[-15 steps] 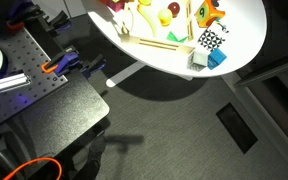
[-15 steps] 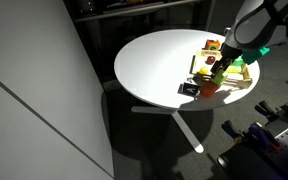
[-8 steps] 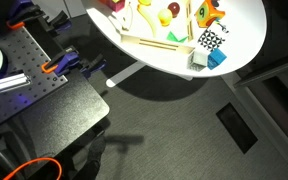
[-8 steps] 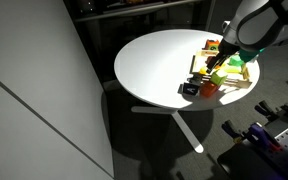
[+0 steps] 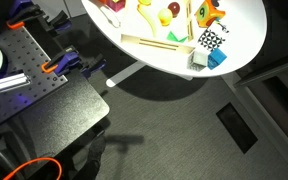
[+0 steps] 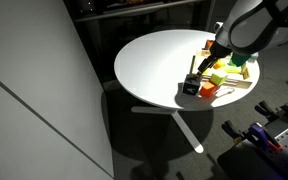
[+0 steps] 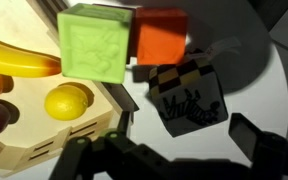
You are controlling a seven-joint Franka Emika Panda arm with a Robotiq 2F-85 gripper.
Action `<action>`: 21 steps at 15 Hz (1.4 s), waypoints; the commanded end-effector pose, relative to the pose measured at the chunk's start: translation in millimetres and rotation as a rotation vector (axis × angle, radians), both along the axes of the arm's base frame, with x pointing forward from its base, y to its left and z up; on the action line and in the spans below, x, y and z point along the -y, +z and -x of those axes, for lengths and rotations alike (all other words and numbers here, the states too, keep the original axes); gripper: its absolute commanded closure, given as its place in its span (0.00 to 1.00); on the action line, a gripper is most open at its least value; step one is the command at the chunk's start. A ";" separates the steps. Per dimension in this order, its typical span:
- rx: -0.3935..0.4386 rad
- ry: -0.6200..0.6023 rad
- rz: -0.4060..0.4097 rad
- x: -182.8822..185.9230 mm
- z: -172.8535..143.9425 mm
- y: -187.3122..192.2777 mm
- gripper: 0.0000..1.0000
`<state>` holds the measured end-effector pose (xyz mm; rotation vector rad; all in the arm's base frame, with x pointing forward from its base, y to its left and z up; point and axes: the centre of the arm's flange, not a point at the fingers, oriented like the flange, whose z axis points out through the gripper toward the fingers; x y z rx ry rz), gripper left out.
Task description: Put the yellow block on the pink block, put the plushy cube on the left in the crate and then put the yellow block back in the crate
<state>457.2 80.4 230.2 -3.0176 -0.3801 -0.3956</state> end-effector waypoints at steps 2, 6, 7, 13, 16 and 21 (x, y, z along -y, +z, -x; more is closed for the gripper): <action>0.004 0.066 -0.024 -8.6 7.7 -5.0 0.00; -0.025 0.122 -0.014 -13.4 8.9 -16.9 0.00; -0.031 0.134 -0.010 -13.2 9.1 -21.0 0.00; -0.067 0.190 0.001 -13.3 10.6 -46.0 0.00; -0.069 0.214 0.014 -14.9 10.0 -54.8 0.00; -0.049 0.249 0.029 -20.9 2.3 -63.9 0.00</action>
